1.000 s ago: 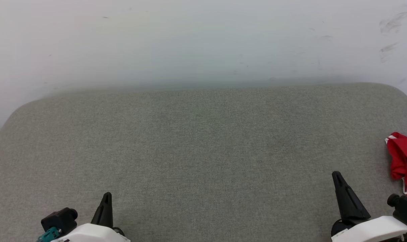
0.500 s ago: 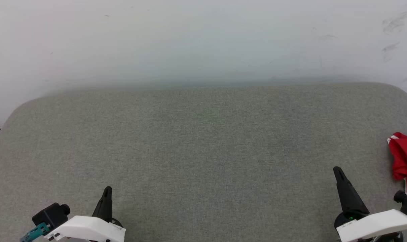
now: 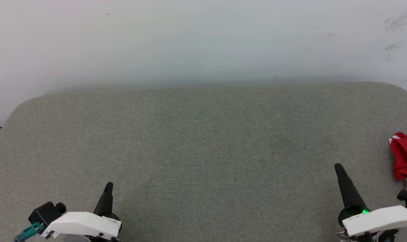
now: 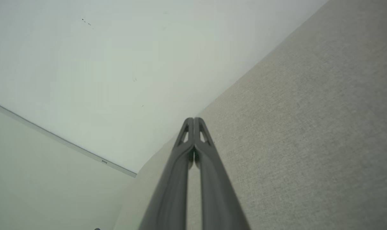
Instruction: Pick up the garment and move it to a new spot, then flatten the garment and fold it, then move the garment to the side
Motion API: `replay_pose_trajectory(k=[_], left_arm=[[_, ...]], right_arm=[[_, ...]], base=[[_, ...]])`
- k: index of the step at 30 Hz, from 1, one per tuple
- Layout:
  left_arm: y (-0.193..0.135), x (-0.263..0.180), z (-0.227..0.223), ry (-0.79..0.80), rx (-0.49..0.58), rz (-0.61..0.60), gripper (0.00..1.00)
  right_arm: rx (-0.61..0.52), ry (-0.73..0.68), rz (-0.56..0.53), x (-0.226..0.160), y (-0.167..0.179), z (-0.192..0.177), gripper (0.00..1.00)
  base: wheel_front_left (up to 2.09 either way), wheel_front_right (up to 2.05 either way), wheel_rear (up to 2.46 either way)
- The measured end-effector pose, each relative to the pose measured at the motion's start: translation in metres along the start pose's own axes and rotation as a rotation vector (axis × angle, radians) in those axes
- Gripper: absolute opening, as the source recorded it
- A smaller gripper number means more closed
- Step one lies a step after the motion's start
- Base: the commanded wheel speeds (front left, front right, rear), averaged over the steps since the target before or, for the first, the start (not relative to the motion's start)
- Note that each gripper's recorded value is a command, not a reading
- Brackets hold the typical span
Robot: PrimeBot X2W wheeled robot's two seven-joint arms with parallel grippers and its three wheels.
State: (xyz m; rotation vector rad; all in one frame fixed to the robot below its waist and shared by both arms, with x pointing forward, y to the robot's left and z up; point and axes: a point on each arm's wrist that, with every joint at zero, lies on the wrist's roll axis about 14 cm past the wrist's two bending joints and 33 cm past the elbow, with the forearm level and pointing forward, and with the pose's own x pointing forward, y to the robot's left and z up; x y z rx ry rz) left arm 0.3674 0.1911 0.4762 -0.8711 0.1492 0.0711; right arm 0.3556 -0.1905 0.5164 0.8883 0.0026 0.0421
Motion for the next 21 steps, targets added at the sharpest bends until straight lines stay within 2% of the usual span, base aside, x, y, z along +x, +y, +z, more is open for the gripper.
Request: replay_pose_trajectory(k=[21], left_arm=[[-0.0062, 0.0069, 0.0058, -0.002, -0.245, -0.032, 0.00]], right_arm=[[0.235, -0.007, -0.015, 0.0104, -0.0061, 0.0007, 0.00]], base=[[0.00, 0.00, 0.00]])
